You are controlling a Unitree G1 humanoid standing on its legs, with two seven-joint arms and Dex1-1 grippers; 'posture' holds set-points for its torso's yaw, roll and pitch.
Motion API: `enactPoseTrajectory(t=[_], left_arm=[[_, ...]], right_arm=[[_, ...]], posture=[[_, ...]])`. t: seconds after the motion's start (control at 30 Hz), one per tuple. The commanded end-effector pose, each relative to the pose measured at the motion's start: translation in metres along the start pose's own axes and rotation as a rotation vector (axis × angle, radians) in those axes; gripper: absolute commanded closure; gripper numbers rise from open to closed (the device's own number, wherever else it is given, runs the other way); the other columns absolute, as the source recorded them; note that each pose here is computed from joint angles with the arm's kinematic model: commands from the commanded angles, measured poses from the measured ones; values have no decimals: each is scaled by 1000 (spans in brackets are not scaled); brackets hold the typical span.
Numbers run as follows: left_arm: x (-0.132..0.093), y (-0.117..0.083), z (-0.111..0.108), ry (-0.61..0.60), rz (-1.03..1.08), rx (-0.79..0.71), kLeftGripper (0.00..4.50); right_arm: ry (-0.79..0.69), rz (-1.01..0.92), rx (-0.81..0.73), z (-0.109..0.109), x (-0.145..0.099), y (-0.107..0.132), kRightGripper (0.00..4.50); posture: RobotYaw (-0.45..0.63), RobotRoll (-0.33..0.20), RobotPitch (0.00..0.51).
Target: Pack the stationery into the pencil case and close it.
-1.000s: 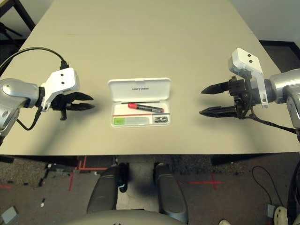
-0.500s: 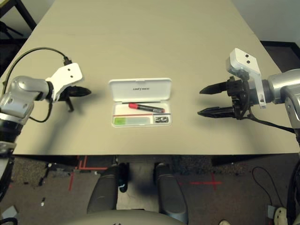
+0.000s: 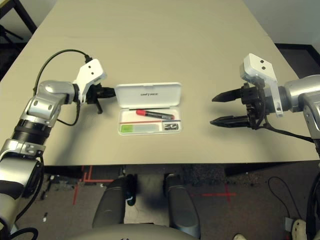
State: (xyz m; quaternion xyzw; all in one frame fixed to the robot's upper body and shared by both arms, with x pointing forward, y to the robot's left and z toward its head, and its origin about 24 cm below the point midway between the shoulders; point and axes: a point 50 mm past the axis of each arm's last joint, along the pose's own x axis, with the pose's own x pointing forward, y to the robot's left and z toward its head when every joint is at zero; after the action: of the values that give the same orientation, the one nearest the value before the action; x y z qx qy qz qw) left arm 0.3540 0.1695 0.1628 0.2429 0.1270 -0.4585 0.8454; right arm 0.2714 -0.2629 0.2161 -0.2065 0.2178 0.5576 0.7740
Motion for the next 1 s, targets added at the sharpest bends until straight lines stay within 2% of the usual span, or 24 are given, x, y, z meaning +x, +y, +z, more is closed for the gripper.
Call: enactPoseTrajectory(t=[0.03, 0.23, 0.4, 0.6, 1.0], left_arm=[[3, -4, 5, -39, -29, -21, 4473], [6, -19, 17, -103, -129, -42, 4473], [1, -35, 21, -105, -241, -26, 4473], [1, -53, 14, -54, -324, -10, 4473], [18, -73, -2, 29, -372, 29, 4473]], right_arm=[[3, -2, -4, 0, -3, 2, 0], [8, -2, 1, -1, -3, 2, 0], [14, -5, 2, -3, -1, 1, 0], [22, -8, 2, -5, 0, 0, 0], [39, -2, -5, -8, 4, 0, 0]], posture=[[-29, 0, 198], [-29, 0, 198], [-30, 0, 198], [-30, 0, 198], [-20, 0, 202]])
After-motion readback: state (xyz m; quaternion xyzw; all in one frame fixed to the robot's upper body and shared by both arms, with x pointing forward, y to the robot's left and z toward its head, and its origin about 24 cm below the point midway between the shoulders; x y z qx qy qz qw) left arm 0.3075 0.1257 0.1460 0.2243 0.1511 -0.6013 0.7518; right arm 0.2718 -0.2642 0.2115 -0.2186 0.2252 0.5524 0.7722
